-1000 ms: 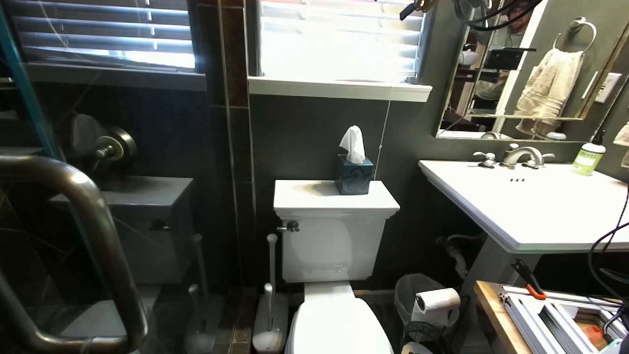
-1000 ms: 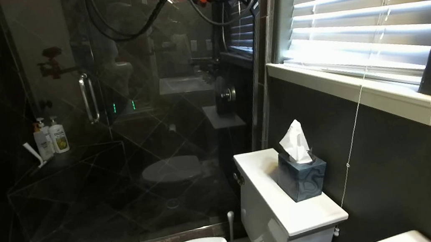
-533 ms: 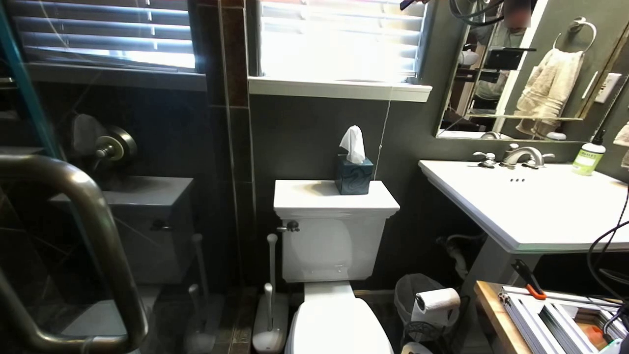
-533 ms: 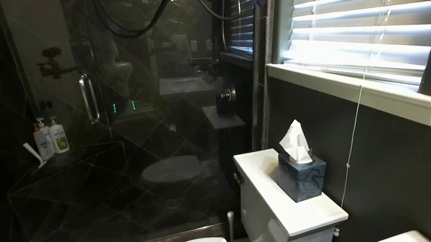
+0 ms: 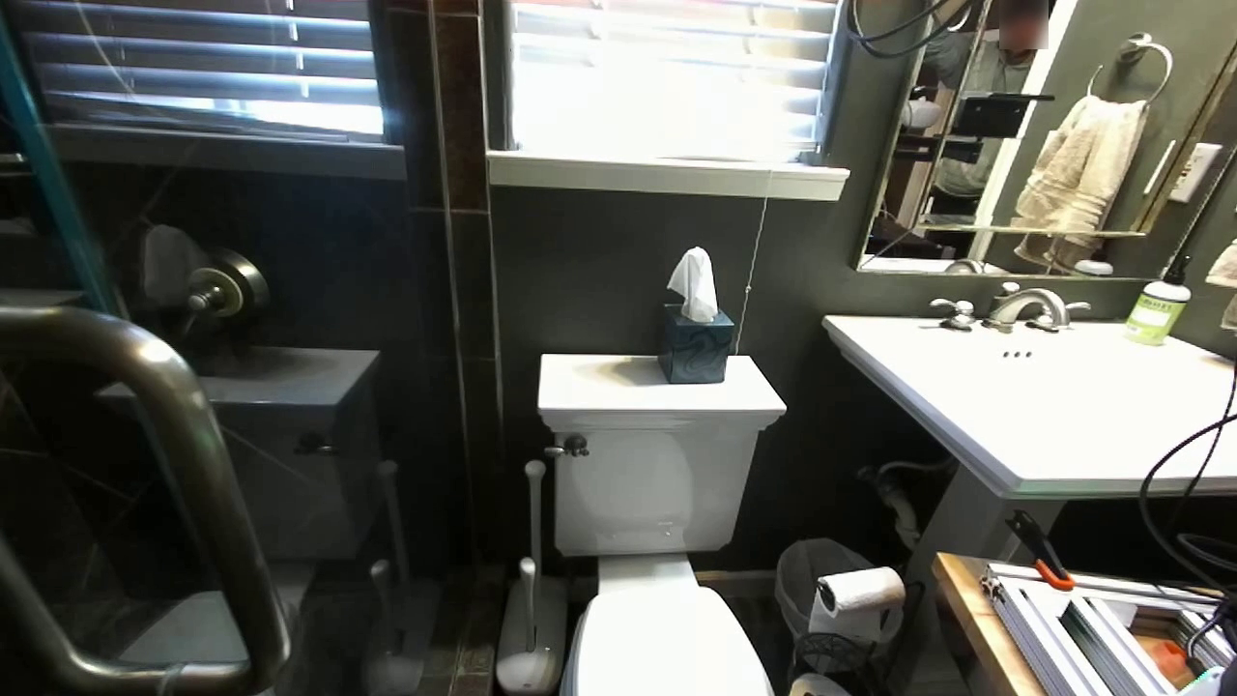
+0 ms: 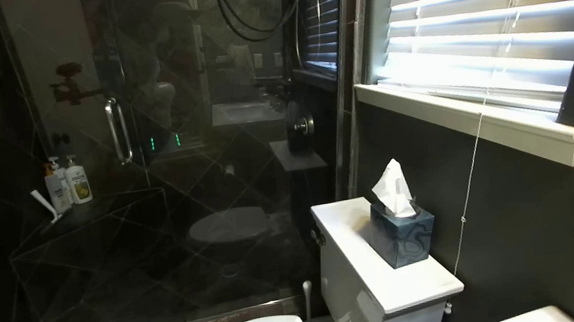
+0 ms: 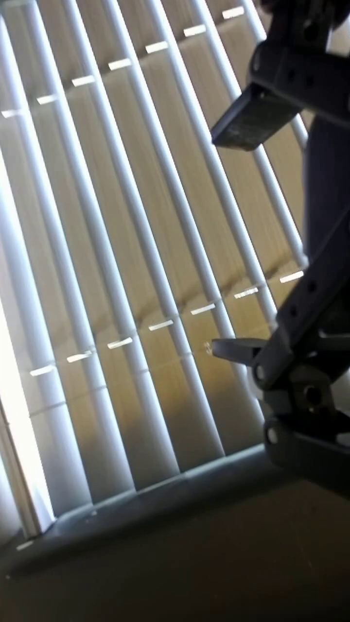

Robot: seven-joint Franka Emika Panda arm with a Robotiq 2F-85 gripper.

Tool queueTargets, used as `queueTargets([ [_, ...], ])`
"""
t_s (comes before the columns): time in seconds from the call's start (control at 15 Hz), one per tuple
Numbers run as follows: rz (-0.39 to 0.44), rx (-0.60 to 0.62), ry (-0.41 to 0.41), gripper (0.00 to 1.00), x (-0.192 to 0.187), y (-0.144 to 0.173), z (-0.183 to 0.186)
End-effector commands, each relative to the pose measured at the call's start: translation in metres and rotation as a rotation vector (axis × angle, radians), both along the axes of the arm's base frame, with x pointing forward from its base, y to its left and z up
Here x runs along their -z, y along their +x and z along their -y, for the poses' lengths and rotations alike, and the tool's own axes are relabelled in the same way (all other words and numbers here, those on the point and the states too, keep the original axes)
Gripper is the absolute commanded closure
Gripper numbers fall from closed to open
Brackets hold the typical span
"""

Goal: Open the blinds

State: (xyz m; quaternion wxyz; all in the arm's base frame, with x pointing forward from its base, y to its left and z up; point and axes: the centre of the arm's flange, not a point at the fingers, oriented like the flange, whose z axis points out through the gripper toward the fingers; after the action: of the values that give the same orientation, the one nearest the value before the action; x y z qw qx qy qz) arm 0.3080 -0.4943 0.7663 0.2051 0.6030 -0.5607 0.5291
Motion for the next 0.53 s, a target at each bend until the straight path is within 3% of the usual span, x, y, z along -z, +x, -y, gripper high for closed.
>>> queueTargets([
  [0.0,0.051,0.168,-0.087,0.00,-0.016,0.017,0.049],
  [0.33,0.117,0.299,-0.236,0.00,-0.025,0.039,0.082],
  [0.47,0.105,0.335,-0.282,0.00,-0.025,0.049,0.088],
])
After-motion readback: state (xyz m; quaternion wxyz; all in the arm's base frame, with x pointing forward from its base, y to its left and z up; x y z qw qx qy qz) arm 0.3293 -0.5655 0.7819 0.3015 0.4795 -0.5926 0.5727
